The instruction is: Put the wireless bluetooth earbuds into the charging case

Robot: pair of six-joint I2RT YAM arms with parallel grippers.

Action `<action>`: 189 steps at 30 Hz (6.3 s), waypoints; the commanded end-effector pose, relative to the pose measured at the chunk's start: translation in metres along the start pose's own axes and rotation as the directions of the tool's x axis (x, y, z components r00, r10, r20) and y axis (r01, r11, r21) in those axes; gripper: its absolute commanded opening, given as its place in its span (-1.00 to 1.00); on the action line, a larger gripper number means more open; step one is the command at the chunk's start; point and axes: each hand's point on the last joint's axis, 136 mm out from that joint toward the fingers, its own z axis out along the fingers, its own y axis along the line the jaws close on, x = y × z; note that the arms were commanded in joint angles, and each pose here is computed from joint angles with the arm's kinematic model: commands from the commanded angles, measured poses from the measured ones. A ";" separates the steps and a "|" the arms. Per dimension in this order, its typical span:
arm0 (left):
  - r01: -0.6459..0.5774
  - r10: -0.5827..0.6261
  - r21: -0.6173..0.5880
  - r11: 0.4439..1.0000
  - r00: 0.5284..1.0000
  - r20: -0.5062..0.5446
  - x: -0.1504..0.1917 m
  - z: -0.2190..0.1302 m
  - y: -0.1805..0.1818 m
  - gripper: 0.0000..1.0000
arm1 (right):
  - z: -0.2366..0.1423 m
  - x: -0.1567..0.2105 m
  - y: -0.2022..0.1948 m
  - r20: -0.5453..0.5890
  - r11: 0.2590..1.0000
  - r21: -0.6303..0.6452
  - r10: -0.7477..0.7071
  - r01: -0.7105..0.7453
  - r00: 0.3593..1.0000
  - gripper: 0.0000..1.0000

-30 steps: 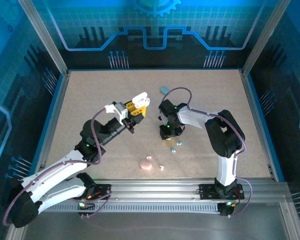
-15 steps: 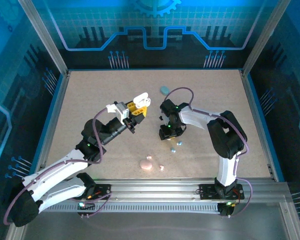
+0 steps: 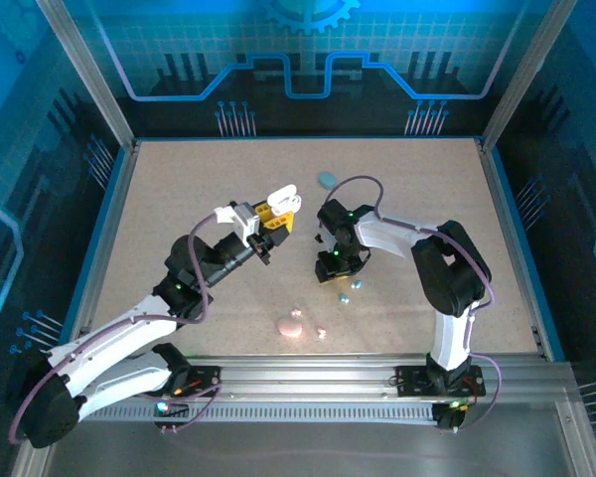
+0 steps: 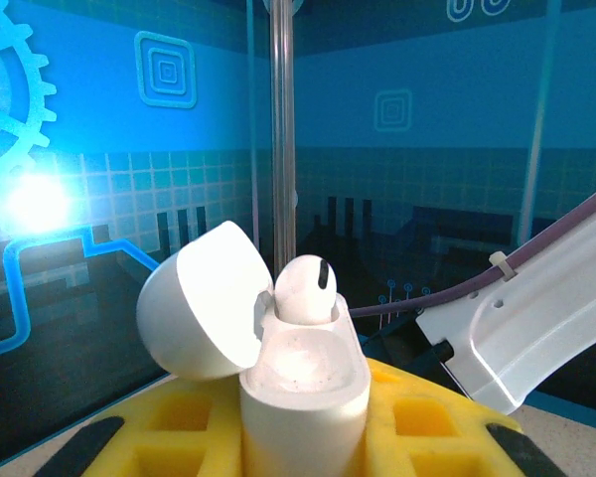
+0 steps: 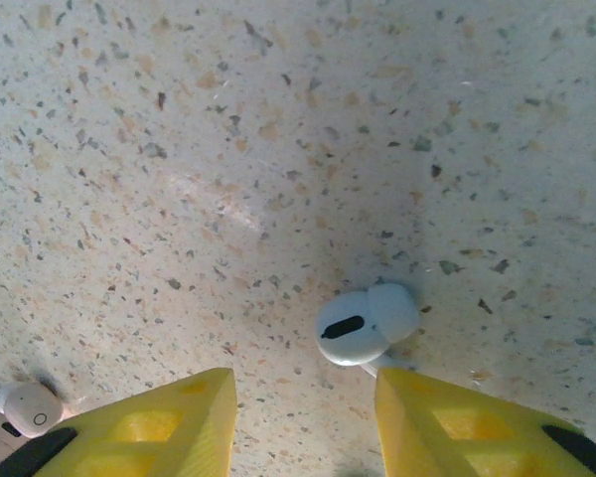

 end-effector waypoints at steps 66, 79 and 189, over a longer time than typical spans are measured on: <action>-0.008 0.007 0.012 1.000 0.998 0.062 -0.020 -0.002 -0.004 -0.53 | 0.007 -0.021 -0.016 -0.027 0.979 0.190 0.085 -0.078 0.996 -0.11; -0.010 0.010 0.007 1.000 0.998 0.060 -0.019 -0.001 -0.003 -0.53 | 0.011 -0.016 -0.015 -0.053 0.977 0.206 0.073 -0.060 0.996 -0.22; 0.008 -0.008 0.001 1.000 1.000 0.027 -0.009 0.004 -0.001 -0.54 | 0.011 -0.030 -0.018 -0.036 0.972 0.230 0.052 -0.042 0.998 -0.31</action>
